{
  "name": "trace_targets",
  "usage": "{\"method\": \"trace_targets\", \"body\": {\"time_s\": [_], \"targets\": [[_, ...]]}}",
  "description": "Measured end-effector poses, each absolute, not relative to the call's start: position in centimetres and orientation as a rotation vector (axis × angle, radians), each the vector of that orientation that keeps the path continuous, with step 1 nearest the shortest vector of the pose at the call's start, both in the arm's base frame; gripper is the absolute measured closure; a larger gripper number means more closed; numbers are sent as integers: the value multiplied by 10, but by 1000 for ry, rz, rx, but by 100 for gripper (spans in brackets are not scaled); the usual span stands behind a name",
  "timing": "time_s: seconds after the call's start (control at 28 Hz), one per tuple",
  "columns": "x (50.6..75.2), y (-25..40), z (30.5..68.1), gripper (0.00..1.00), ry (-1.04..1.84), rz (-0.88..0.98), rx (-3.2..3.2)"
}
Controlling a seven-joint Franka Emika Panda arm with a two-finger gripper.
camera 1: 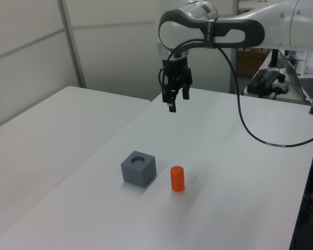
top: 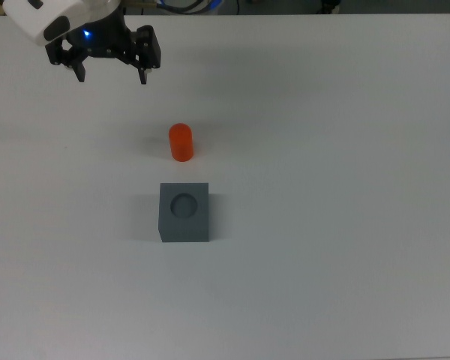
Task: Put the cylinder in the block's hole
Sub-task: 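Move the gripper down over the orange cylinder, fingers open, then close the gripper around the orange cylinder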
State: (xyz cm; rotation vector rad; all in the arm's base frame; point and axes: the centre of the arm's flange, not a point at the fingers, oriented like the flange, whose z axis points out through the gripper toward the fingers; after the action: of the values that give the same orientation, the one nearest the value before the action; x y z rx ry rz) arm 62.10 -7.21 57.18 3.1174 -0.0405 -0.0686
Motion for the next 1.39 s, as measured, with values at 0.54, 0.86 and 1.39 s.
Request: {"method": "trace_targets", "body": {"time_s": [0.54,0.86,1.39], "targets": [[584,-43,519,0,27,169,3124],[572,-14,443,0,181,17,3133],[597,4,357,2,292,-41,3098]]}}
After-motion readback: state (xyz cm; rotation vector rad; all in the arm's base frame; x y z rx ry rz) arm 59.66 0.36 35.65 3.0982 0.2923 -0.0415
